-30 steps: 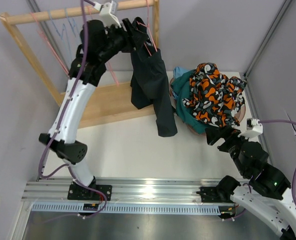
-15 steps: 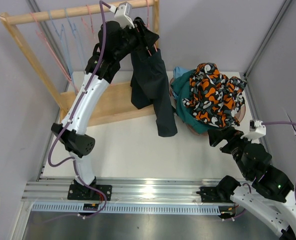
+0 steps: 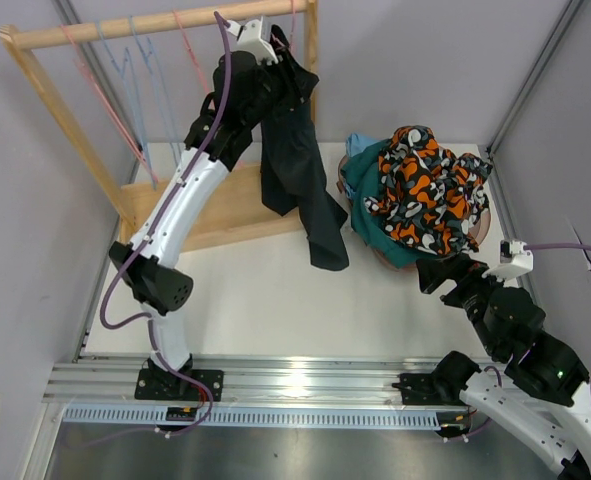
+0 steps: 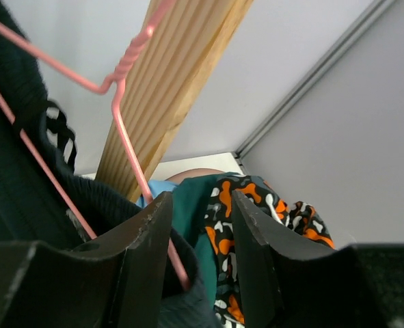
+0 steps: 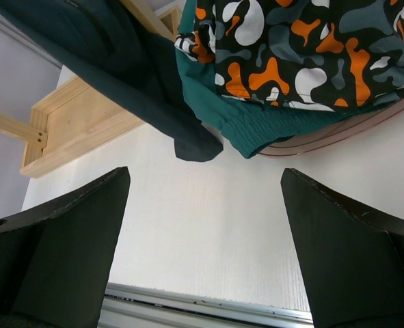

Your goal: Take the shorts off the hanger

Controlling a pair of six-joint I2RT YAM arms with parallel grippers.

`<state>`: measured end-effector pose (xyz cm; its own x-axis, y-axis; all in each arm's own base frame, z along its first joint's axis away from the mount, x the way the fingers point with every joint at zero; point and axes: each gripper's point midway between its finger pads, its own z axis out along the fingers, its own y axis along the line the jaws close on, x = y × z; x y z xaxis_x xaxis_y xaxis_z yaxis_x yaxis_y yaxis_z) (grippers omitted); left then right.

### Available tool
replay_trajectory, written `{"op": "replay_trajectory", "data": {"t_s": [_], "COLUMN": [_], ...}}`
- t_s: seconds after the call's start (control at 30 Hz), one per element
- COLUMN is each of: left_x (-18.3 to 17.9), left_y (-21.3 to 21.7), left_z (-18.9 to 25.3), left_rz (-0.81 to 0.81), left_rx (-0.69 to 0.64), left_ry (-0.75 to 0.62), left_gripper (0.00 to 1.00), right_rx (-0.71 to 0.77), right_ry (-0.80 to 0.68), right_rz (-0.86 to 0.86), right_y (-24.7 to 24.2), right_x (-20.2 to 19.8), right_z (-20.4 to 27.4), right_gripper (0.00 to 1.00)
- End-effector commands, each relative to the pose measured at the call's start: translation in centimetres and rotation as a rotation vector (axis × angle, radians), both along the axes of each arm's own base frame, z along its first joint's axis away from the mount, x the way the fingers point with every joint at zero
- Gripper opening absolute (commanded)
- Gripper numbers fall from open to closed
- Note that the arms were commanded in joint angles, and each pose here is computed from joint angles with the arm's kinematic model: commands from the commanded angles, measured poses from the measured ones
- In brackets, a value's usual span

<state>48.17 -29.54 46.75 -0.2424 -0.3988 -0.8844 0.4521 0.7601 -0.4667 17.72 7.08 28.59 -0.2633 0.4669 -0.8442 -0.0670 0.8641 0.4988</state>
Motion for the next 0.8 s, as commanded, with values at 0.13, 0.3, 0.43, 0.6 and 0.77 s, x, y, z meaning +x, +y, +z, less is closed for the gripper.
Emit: {"op": "replay_trajectory", "data": {"t_s": [0.13, 0.3, 0.43, 0.6, 0.77], "left_x": [-3.6, -3.5, -4.1, -4.1, -2.4], "left_y": [2.5, 2.8, 2.5, 3.3, 2.8], "left_z": [4.7, 4.0, 4.8, 4.5, 3.2], "left_rz": [0.067, 0.079, 0.048, 0.086, 0.107], "left_rx": [-0.033, -0.014, -0.041, -0.024, 0.001], "left_ry": [-0.124, -0.118, -0.148, -0.139, -0.114], "left_gripper": [0.47, 0.48, 0.48, 0.51, 0.51], "right_rx": [0.017, 0.013, 0.007, 0.008, 0.008], "right_ry": [-0.03, -0.026, -0.021, -0.022, -0.023], "right_rz": [-0.004, -0.002, -0.004, -0.002, -0.005], "right_y": [-0.1, -0.1, -0.1, 0.0, -0.2], "right_x": [0.0, 0.1, 0.1, 0.1, 0.0], "right_z": [0.9, 0.7, 0.3, 0.4, 0.4], "right_gripper": [0.99, 0.99, 0.99, 0.99, 0.99]}}
